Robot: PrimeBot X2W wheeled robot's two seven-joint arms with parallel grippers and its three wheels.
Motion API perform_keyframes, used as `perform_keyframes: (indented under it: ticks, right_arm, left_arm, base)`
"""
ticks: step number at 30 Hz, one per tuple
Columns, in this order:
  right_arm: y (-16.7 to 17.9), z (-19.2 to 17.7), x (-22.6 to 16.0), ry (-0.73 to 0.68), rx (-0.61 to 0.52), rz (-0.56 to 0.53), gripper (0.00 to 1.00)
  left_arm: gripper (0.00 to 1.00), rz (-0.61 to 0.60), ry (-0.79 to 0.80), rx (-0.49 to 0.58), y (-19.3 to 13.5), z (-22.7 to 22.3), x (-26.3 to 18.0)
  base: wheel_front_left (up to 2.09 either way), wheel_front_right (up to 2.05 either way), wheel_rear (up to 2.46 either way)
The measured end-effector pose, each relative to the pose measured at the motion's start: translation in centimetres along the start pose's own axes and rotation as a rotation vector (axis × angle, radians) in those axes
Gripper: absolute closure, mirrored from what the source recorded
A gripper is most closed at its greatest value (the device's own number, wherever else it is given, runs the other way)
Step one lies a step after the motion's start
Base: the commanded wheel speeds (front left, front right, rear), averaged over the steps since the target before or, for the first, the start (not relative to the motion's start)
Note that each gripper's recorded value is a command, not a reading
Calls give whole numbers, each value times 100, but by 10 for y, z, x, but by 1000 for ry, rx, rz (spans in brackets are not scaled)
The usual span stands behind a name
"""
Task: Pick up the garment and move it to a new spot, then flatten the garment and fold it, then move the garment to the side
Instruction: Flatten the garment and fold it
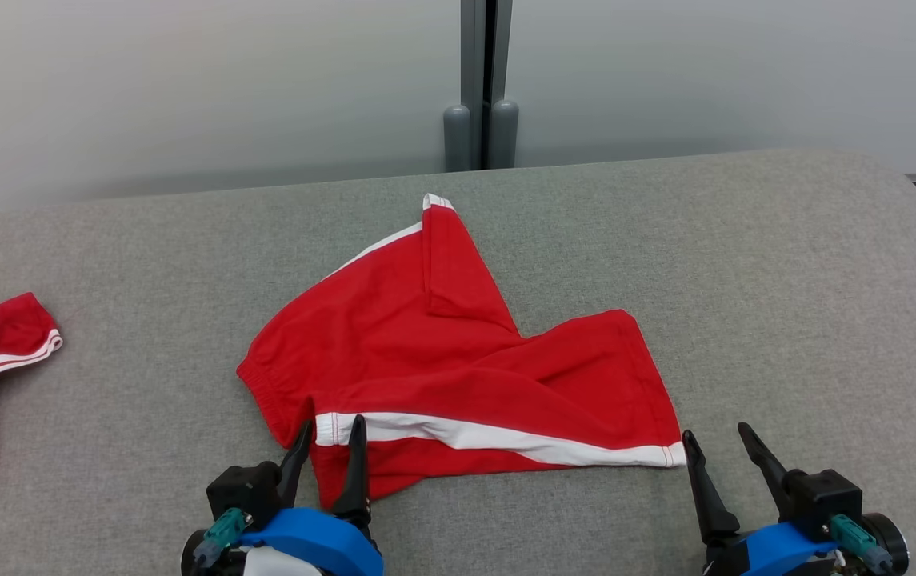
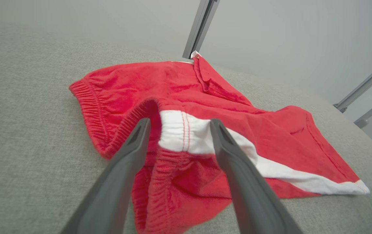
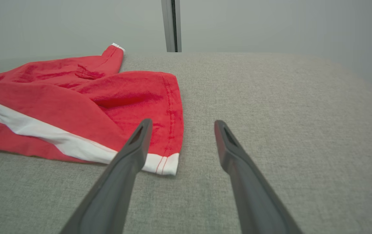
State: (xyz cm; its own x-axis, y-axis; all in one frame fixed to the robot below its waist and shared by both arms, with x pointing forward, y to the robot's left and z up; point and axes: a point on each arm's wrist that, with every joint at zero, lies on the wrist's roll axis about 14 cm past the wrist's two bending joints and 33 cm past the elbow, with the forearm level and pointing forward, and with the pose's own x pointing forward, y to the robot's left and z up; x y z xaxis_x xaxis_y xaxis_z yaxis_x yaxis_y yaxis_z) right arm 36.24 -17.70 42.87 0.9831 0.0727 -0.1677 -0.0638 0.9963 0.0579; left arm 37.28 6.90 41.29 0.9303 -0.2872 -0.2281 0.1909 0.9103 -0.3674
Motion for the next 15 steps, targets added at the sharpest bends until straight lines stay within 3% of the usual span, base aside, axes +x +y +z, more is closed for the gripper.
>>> perform_keyframes:
  ticks: [7, 8, 9, 10, 12, 15]
  right_arm:
    - [-1, 0, 3, 1, 0, -2, 0]
    - [-1, 1, 3, -1, 0, -2, 0]
    - [-1, 1, 4, 0, 0, -1, 0]
    - [-1, 0, 4, 2, 2, -1, 0]
    - [0, -5, 4, 16, 9, 1, 0]
    - [5, -27, 1, 90, 15, 16, 0]
  left_arm:
    - [0, 0, 11, -10, 0, -4, 1]
    - [8, 0, 11, -10, 0, -4, 1]
    - [27, -2, 10, -11, 0, -4, 1]
    - [61, -2, 8, -12, -1, -3, 1]
    - [100, -4, 3, -11, -1, -2, 1]
    - [100, -6, -13, 3, -1, 3, 1]
  base:
    - [0, 0, 0]
    - [0, 0, 0]
    - [0, 0, 0]
    - [0, 0, 0]
    - [0, 0, 0]
    - [0, 0, 0]
